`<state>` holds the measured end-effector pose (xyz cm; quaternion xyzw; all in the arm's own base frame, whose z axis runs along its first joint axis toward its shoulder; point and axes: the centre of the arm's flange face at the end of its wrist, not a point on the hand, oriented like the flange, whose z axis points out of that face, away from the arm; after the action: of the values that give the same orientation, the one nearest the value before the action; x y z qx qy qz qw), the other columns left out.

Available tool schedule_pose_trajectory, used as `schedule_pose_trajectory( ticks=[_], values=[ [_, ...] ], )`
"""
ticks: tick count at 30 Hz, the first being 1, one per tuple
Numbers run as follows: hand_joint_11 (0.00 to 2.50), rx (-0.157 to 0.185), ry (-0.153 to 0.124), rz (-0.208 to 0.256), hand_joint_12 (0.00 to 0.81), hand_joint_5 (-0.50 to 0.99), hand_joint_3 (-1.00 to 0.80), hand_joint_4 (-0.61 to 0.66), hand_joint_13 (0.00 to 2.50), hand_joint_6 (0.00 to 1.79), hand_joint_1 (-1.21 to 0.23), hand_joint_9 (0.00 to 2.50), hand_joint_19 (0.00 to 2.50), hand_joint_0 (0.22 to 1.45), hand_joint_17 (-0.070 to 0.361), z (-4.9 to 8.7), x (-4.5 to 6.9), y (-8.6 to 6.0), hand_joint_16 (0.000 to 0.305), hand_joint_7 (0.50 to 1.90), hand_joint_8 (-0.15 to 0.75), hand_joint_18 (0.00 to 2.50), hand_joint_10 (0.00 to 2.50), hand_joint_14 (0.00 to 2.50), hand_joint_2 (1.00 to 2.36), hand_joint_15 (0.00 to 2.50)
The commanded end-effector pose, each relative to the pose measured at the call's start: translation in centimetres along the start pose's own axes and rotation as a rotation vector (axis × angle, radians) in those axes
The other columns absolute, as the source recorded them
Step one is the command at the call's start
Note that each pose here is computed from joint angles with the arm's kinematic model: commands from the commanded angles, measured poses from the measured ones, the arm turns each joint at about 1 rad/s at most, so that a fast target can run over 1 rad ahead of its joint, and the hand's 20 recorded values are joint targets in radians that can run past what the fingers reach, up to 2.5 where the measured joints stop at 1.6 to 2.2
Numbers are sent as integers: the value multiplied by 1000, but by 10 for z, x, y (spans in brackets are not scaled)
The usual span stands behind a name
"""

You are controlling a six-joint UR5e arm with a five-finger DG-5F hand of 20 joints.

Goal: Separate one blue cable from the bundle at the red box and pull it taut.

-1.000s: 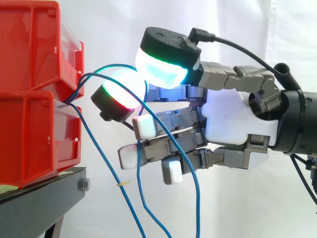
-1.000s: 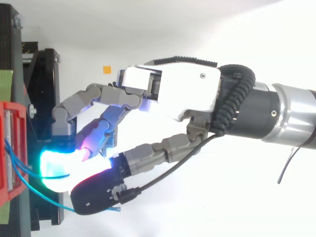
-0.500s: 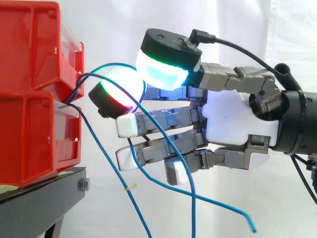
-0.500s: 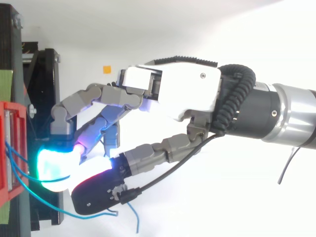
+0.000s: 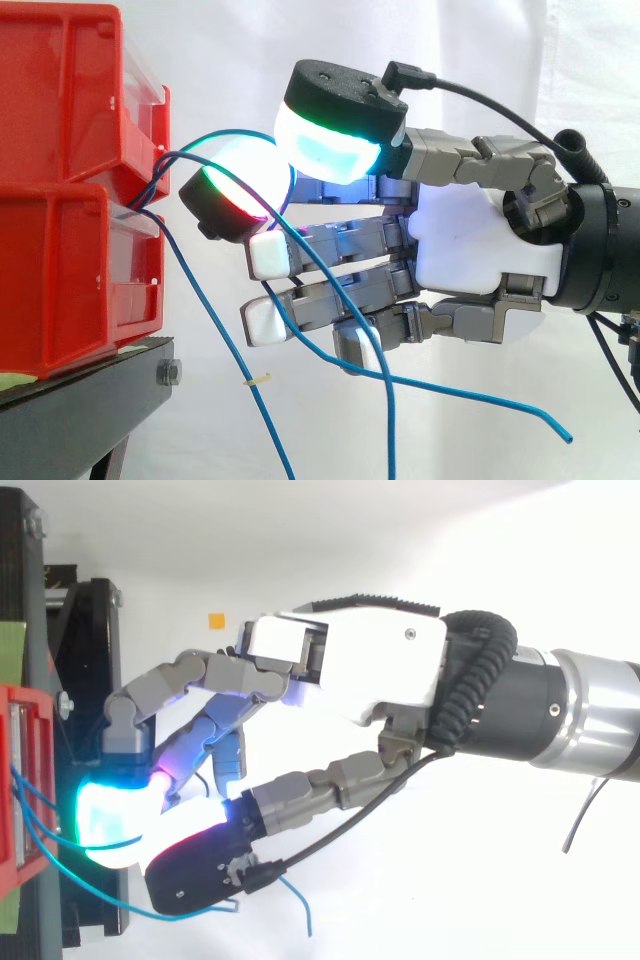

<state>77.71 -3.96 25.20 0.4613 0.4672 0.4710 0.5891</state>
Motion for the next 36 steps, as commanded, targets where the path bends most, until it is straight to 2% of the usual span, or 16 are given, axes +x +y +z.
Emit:
schedule_pose_trajectory(
  ticks=[1, 5, 9, 12, 17, 20, 26, 31, 35, 36],
  values=[
    [320, 0, -1, -1, 416, -51, -21, -262, 898, 815, -766, 688, 838, 577, 138, 0, -1, 0, 62, 1074, 296, 944, 8, 16, 1006, 574],
    [200, 11, 6, -10, 411, -47, -41, -268, 828, 809, -764, 533, 804, 554, 138, -1, 1, -1, 61, 1069, 273, 908, 5, 15, 1089, 504],
    [72, 92, 39, -48, 413, -39, -80, -286, 741, 791, -762, 382, 753, 519, 139, -10, 1, -8, 62, 1074, 249, 882, 0, 11, 1217, 388],
    [54, 125, 62, -51, 416, -37, -94, -283, 722, 786, -764, 357, 749, 514, 140, -14, 3, -11, 62, 1072, 241, 866, 1, 12, 1239, 385],
    [133, 128, 62, -48, 419, -37, -102, -264, 763, 776, -763, 456, 779, 521, 140, -15, 2, -11, 62, 1114, 263, 870, 3, 12, 1217, 450],
    [275, 123, 63, -46, 423, -40, -92, -251, 797, 779, -757, 588, 785, 531, 140, -14, 3, -11, 62, 1127, 288, 865, 7, 14, 1177, 511],
    [301, 132, 64, -47, 425, -41, -89, -250, 812, 784, -754, 627, 795, 532, 140, -17, 1, -14, 62, 1109, 294, 864, 7, 14, 1171, 534],
    [307, 117, 61, -51, 428, -41, -86, -246, 825, 784, -751, 651, 805, 532, 141, -17, -3, -1, 63, 1119, 299, 864, 8, 16, 1170, 538],
    [317, 129, 59, -54, 427, -42, -89, -234, 836, 788, -751, 662, 797, 533, 141, -23, -8, 10, 63, 1104, 301, 865, 8, 14, 1171, 544],
    [327, 135, 60, -56, 427, -42, -89, -229, 839, 789, -750, 672, 797, 532, 142, -25, -9, 8, 63, 1101, 303, 866, 8, 16, 1174, 539]
  ],
)
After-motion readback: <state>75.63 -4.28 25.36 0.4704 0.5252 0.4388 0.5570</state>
